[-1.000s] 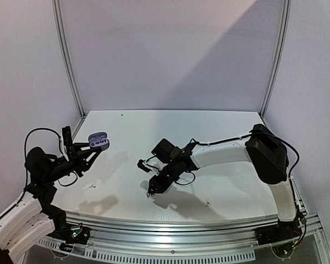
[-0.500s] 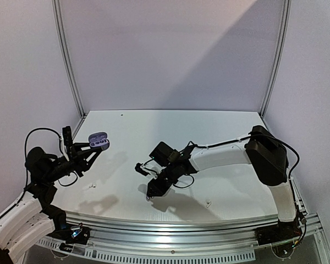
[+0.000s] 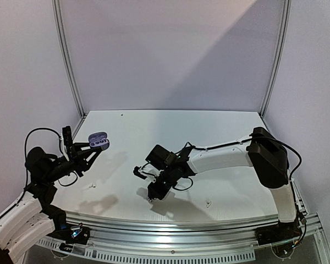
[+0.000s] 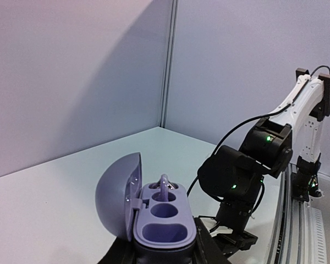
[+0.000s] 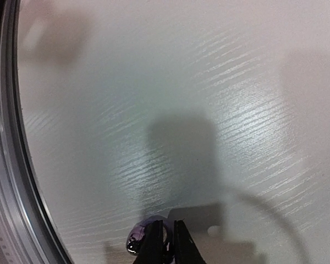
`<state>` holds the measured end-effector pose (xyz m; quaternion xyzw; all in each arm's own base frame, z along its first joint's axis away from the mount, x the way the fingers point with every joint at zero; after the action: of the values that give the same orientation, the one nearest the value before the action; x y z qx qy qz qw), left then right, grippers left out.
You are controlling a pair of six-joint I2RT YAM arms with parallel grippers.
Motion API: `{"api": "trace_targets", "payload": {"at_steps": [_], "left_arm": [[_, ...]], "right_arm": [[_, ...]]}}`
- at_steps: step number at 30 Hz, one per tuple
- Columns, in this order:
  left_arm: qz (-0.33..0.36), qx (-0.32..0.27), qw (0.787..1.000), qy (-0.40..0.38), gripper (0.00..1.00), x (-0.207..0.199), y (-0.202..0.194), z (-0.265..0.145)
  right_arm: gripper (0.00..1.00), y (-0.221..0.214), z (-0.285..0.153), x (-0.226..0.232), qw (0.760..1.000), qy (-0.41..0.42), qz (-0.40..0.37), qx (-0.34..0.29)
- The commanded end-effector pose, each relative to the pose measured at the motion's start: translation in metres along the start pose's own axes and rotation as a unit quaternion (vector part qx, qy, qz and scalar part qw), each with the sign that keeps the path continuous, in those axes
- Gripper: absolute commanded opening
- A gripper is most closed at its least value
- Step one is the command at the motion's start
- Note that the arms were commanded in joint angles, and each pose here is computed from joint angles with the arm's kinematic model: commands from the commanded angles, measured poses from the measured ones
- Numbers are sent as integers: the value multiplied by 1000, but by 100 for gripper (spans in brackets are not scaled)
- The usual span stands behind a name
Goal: Insert the wireless bluetooth earbuds into the charging case
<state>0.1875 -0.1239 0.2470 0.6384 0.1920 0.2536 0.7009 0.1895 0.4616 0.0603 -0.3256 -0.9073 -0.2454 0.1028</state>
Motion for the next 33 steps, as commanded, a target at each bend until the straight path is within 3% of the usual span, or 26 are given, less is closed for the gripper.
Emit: {"api": "trace_targets", "payload": {"at_steps": [1, 16, 27, 33], "left_arm": [[3, 2, 1000, 10, 0, 3, -6, -2], [3, 2, 1000, 11, 0, 3, -6, -2], [1, 3, 1000, 14, 0, 4, -7, -2], [2, 3, 1000, 14, 0, 4, -7, -2]], "right_arm": [[4, -21, 3, -10, 997, -51, 1, 51], [0, 6, -24, -2, 998, -62, -2, -7], [0, 48, -75, 0, 984, -122, 2, -130], [4, 40, -74, 3, 990, -116, -15, -83]]}}
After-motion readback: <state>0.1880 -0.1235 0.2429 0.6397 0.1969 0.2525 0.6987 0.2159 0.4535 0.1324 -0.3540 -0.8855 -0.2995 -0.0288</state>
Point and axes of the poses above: each gripper's point midway between its finger pads, its own z axis out along the fingers, its own x axis along the line the jaws close on, y = z × x, the point moved 5 cm from there along -z, back along the fingers, and after that the axes turned 10 degrees about z, right-handed, at the moved point
